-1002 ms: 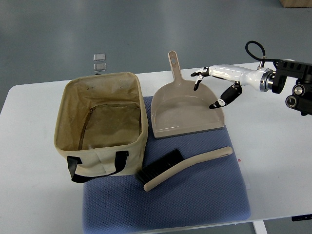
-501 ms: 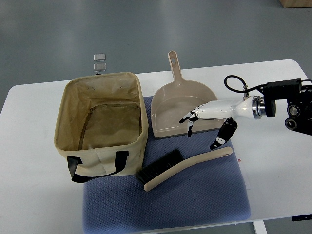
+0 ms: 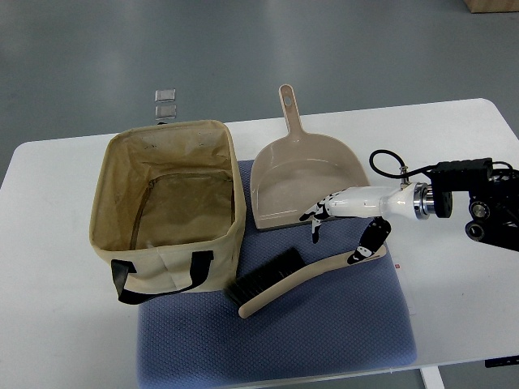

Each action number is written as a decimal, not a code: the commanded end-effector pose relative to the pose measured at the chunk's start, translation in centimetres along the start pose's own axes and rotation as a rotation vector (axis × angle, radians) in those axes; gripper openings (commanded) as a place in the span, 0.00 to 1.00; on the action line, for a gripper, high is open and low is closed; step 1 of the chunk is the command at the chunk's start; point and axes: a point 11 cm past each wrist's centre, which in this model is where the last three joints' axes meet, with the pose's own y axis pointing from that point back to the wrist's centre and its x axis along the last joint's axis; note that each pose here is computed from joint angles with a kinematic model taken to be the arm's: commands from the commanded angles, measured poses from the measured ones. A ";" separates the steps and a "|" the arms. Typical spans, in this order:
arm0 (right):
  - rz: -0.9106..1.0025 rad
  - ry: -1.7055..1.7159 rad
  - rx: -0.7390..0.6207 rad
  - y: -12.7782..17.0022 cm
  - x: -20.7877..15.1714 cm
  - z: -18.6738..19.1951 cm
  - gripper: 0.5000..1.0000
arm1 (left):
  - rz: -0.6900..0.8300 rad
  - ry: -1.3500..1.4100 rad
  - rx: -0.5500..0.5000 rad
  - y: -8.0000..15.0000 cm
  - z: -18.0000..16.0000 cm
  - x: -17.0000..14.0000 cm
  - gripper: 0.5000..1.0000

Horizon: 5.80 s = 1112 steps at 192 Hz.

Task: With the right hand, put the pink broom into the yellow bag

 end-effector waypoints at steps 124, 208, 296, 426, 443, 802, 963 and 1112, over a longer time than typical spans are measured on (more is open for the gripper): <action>-0.001 0.090 -0.001 -1.0 -2.0 0.3 0.86 | 0.000 0.000 0.000 0.0 0.0 0.0 1.00; -0.011 0.111 0.002 -1.1 -2.6 0.3 0.74 | 0.000 0.000 0.000 0.0 0.0 0.0 1.00; -0.028 0.132 0.005 -1.0 -3.1 0.4 0.26 | 0.000 0.000 0.000 0.0 0.0 0.0 1.00; -0.017 0.145 0.047 0.1 -2.5 0.4 0.00 | 0.000 0.001 0.001 0.0 -0.1 0.0 1.00; 0.024 0.147 0.047 0.5 -1.1 0.4 0.00 | 0.000 0.000 0.000 0.0 0.0 0.0 1.00; 0.355 0.124 0.061 -2.2 21.9 -4.1 0.00 | 0.000 0.000 0.000 0.0 0.0 0.0 1.00; 0.283 0.253 0.115 -10.1 15.6 -7.3 0.56 | 0.000 0.000 0.000 0.0 0.0 0.0 1.00; 0.626 -0.169 0.079 -3.7 17.4 -0.3 0.74 | 0.000 0.001 0.001 0.0 -0.1 0.0 1.00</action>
